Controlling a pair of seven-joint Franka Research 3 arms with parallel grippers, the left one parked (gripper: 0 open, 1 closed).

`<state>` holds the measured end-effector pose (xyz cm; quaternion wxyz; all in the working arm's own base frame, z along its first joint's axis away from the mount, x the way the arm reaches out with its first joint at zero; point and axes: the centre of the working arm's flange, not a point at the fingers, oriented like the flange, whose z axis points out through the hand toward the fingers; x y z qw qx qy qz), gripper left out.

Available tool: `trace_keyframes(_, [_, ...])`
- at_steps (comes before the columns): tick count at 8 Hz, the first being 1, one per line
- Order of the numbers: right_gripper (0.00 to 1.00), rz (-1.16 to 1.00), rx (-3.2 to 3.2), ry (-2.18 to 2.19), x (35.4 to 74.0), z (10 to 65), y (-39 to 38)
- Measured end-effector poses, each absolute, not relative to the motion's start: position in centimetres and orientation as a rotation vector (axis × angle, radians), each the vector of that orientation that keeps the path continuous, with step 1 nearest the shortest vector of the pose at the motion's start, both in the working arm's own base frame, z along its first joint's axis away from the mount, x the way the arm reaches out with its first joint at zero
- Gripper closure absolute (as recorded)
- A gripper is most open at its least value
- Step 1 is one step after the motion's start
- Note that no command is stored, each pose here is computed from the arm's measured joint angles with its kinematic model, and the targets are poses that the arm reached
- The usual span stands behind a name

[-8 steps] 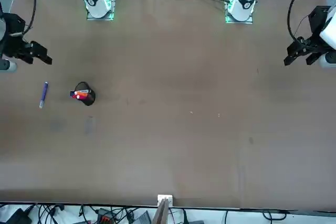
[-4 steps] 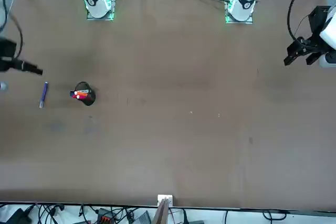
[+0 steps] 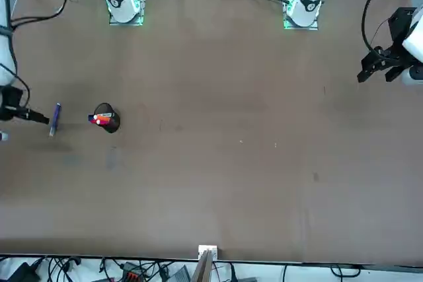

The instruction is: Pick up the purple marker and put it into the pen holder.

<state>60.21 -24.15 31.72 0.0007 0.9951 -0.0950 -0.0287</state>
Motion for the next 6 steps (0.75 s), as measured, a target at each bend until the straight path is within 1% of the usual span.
trace_keyframes(1, [0.03,-0.088,3.124,-0.293,60.0,29.2,-24.9])
trace_keyframes(3, [0.02,-0.080,3.119,-0.320,59.4,25.5,-27.0])
trace_keyframes(6, [0.02,-0.075,3.124,-0.266,58.7,22.9,-28.6])
